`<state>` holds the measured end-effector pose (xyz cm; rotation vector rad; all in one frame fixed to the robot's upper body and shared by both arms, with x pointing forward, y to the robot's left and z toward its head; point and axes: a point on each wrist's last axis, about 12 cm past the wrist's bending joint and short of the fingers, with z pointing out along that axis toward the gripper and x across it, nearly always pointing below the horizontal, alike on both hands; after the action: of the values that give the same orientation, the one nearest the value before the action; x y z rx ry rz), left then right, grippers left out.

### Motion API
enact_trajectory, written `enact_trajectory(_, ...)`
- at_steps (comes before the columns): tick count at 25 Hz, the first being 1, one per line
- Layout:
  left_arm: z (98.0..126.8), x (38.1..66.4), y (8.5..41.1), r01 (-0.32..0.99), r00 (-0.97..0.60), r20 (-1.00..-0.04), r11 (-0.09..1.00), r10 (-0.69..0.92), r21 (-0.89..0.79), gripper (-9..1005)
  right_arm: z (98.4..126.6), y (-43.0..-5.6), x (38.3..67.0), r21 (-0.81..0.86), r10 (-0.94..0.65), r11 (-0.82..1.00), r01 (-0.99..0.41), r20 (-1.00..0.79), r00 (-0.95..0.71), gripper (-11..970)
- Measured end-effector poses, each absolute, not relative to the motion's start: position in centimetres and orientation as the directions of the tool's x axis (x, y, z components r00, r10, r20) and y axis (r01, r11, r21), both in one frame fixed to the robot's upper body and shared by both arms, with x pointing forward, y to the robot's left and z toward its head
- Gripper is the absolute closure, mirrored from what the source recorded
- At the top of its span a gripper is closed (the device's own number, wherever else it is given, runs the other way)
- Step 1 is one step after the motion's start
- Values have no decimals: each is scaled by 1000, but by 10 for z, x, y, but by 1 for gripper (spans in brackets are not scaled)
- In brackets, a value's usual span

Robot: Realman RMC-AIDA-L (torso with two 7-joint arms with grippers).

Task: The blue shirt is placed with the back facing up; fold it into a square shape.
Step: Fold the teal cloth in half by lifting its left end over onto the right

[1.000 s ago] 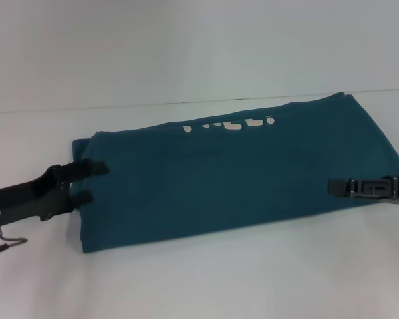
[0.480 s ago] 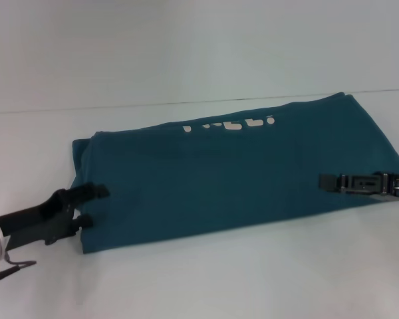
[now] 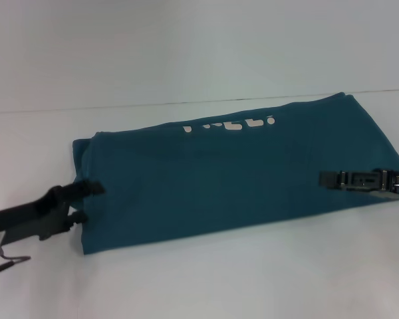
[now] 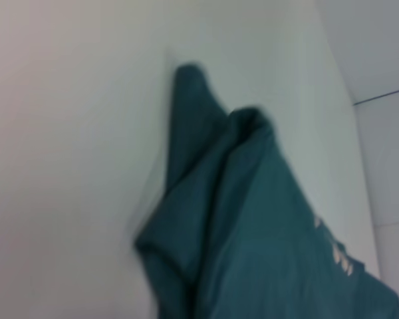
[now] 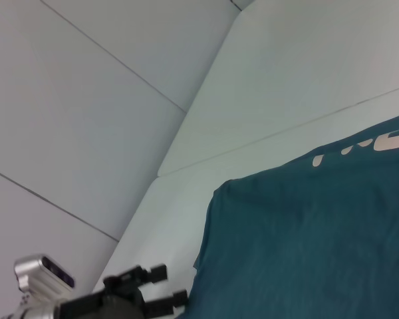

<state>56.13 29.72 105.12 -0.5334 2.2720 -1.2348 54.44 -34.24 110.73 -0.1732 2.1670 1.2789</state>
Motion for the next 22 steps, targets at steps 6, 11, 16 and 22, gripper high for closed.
enact_trajectory(6, 1066, 581, 293, -68, -793, -274, 527, -543, -847, 134, 1107, -340, 545, 755, 188, 518, -402, -559, -808, 430)
enact_trajectory(11, 1066, 592, 284, -62, -780, -308, 557, -545, -828, 134, 1107, -338, 546, 755, 187, 516, -404, -560, -807, 430)
enact_trajectory(16, 1060, 593, 280, -85, -772, -306, 568, -557, -818, 133, 1108, -338, 547, 755, 187, 516, -405, -561, -807, 430)
enact_trajectory(22, 1053, 592, 277, -101, -778, -304, 588, -549, -802, 133, 1105, -339, 547, 757, 197, 521, -394, -556, -808, 430)
